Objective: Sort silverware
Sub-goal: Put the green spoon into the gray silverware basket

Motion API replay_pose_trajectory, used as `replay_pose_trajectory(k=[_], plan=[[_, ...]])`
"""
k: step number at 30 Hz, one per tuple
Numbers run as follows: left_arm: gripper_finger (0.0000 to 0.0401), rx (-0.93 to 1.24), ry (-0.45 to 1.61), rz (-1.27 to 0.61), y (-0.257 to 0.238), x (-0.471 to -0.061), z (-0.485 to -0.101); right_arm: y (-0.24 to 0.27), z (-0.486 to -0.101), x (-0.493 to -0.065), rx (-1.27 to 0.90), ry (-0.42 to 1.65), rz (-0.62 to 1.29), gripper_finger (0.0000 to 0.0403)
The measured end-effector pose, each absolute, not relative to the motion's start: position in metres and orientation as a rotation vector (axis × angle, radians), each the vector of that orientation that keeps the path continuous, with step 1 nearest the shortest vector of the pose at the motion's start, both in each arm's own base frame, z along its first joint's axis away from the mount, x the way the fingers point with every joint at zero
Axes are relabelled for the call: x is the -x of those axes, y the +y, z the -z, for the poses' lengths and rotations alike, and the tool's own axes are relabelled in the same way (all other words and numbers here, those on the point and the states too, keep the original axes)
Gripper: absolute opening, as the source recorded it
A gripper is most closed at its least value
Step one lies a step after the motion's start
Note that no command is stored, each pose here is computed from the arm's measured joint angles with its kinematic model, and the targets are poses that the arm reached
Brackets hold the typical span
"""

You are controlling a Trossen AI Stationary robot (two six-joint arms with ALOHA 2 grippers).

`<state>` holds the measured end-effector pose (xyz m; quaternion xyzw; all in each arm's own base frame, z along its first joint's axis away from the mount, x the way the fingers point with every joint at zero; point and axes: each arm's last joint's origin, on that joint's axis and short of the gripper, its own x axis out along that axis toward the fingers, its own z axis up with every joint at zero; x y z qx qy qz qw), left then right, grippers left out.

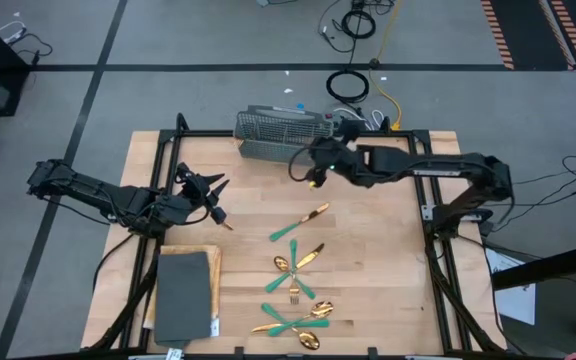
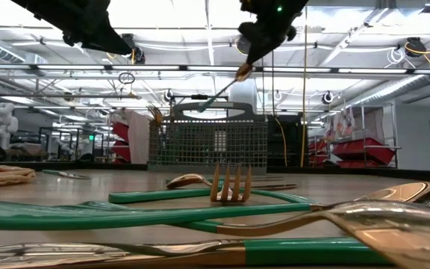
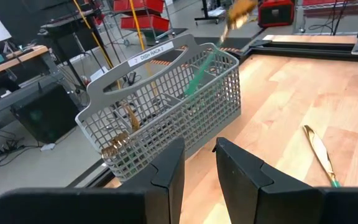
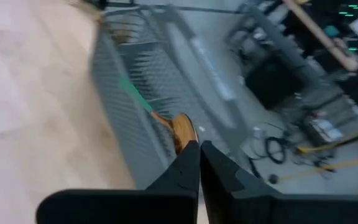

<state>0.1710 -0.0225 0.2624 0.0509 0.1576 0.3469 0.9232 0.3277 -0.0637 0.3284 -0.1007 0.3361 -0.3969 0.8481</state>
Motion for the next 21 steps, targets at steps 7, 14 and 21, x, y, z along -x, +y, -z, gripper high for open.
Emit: replay_pose_trajectory(k=[7, 14, 21], plan=[[0.0099, -0.104, 0.323, -0.712, -0.022, -0.171, -0.262, -0.073, -0.335, -0.304, 0.310, 0.801, 1.013, 0.0000], [0.0099, -0.104, 0.323, -0.713, -0.022, -0.171, -0.262, -0.081, -0.333, -0.299, 0.332, 0.847, 1.070, 0.0000], [0.0099, -0.104, 0.323, -0.713, -0.022, -0.171, -0.262, -0.081, -0.330, -0.293, 0.376, 0.913, 1.099, 0.0000]])
